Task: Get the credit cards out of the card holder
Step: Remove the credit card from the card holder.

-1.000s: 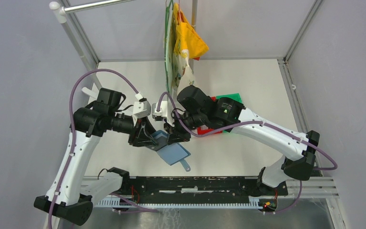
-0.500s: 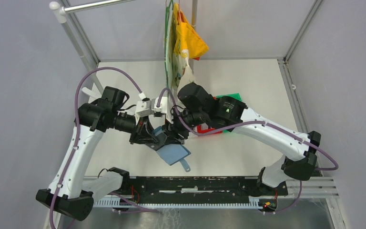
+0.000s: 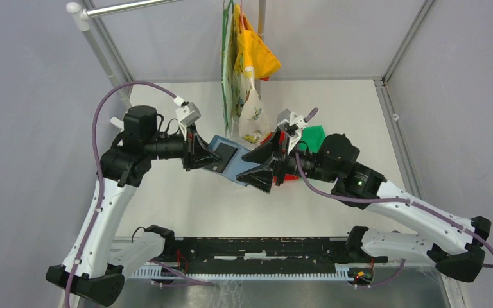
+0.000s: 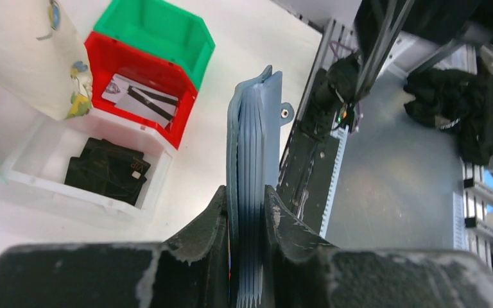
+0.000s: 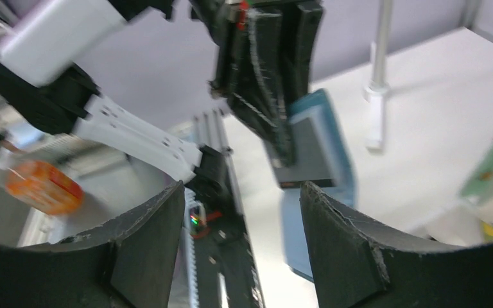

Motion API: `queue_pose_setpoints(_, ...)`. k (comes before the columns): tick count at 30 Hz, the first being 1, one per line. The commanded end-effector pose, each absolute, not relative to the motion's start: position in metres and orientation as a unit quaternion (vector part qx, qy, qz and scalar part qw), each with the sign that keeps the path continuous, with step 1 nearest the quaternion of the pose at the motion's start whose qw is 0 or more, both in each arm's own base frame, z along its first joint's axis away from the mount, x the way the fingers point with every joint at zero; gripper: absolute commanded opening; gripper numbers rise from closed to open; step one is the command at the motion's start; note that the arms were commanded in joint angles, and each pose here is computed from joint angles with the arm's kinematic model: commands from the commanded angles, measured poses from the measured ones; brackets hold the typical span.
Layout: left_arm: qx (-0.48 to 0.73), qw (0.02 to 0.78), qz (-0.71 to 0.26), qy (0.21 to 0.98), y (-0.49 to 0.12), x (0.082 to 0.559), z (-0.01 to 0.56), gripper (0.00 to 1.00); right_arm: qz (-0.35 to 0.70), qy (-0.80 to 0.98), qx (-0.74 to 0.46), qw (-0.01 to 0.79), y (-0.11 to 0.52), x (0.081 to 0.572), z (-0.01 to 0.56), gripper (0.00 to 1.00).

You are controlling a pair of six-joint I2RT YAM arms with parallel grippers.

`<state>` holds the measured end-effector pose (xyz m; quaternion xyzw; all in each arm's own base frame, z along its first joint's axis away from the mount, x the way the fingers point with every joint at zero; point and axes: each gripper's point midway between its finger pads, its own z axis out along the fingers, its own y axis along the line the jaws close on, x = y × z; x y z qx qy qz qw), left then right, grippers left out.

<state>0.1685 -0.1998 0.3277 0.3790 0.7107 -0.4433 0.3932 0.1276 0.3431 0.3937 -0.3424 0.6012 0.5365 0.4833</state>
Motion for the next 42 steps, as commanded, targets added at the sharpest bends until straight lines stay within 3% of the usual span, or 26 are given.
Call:
queue_pose_setpoints(1, 0.315, 0.434, -0.475, 0.697, -0.209, 0.183, 0.368, 0.02, 0.617, 0.577, -0.285, 0.452, 0.362, 0.123, 0.395, 0.7)
queue_pose_setpoints(15, 0.312, 0.389, -0.558, 0.664, -0.217, 0.151, 0.396, 0.02, 0.598, 0.621, -0.239, 0.446, 0.37, 0.159, 0.368, 0.64)
queue_pose_setpoints(28, 0.337, 0.354, -0.586, 0.646, -0.218, 0.132, 0.396, 0.03, 0.626, 0.6, -0.222, 0.445, 0.364, 0.169, 0.384, 0.56)
queue_pose_setpoints(42, 0.35, 0.36, -0.585, 0.637, -0.215, 0.123, 0.394, 0.04, 0.59, 0.631, -0.183, 0.468, 0.361, 0.191, 0.372, 0.59)
